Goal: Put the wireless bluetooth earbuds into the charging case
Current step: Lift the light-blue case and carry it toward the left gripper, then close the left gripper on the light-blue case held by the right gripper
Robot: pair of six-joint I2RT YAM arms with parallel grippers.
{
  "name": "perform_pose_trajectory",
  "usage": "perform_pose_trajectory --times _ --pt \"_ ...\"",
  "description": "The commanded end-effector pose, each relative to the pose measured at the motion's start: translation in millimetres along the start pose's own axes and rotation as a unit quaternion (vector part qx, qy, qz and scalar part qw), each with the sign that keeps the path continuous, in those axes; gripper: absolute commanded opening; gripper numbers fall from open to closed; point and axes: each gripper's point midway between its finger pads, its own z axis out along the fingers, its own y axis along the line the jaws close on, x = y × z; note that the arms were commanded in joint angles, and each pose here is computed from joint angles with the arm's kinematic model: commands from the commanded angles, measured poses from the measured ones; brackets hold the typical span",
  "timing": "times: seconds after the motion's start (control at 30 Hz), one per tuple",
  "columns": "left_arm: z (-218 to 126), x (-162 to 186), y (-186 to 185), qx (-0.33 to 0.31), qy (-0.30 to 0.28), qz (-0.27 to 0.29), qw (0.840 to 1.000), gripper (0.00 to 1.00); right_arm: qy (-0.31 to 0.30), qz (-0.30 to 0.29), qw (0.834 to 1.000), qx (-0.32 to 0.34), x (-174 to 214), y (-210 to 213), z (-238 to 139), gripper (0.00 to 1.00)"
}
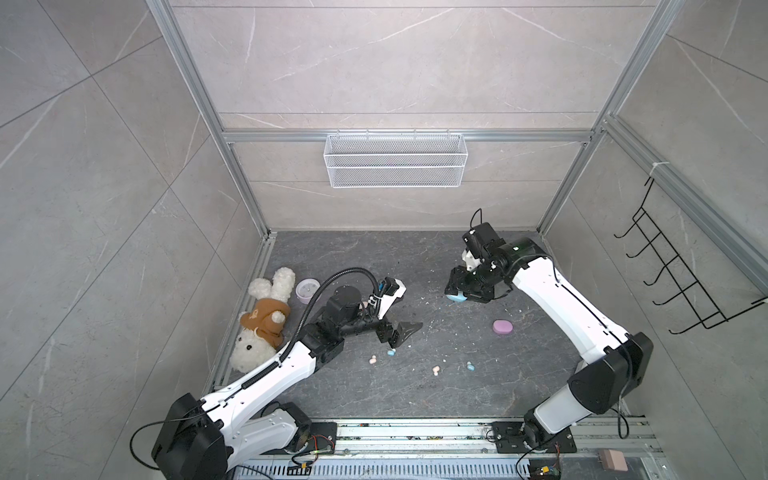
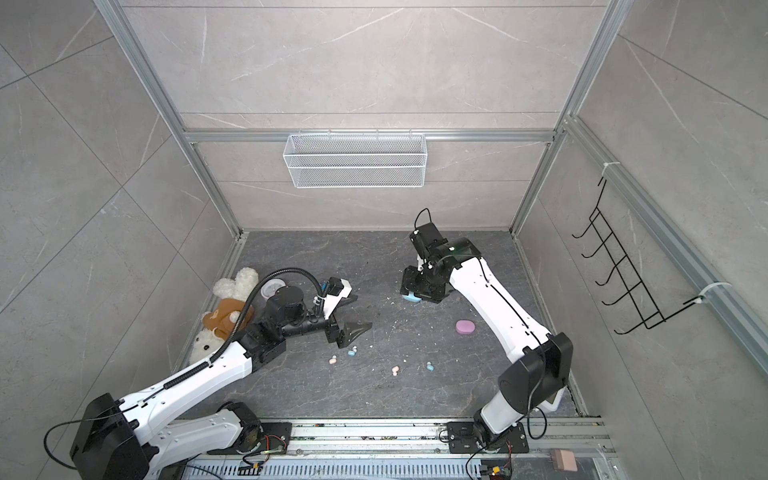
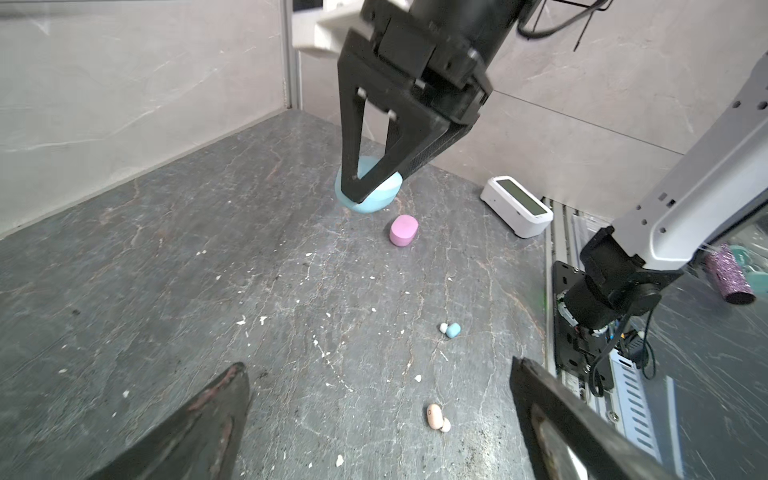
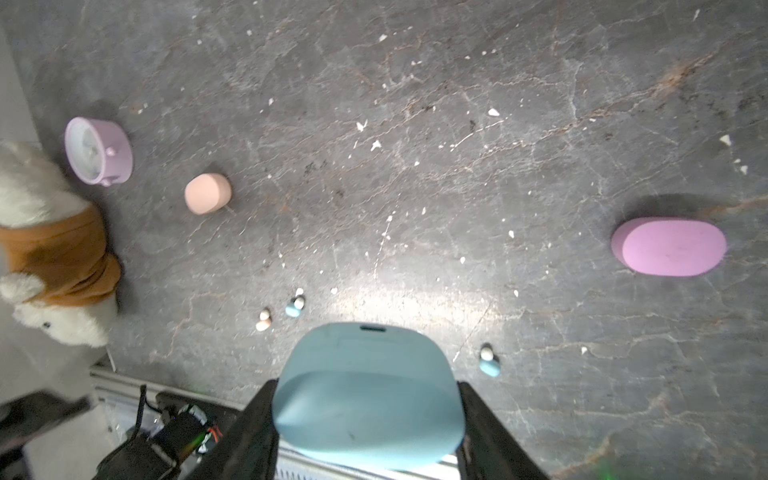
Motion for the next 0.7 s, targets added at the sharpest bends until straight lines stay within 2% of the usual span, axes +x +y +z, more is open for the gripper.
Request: perform_pose_trajectory --times 0.0,0.23,0.4,0.67 --pt "7.3 -33.0 -23.2 0.074 -0.037 0.066 0.994 1.0 0.027 -0.027 0.999 -0.018 28.2 10.4 -33.2 0.56" --pt "24.5 -48.9 -42.7 0.132 -0.047 0.117 0.983 0.98 0.025 -0.065 0.996 -0.059 48.2 39.4 -78.1 0.57" --pt "30.2 -63.4 -49.3 0.144 -0.068 0.149 0.976 0.89 0.034 -0.081 0.993 -0.079 59.0 54.8 -81.9 0.58" --pt "35.7 -72.6 -57.3 0.167 -0.079 0.157 0.97 0.75 0.032 -0.097 0.99 -0.101 62.8 72.4 -84.1 0.58"
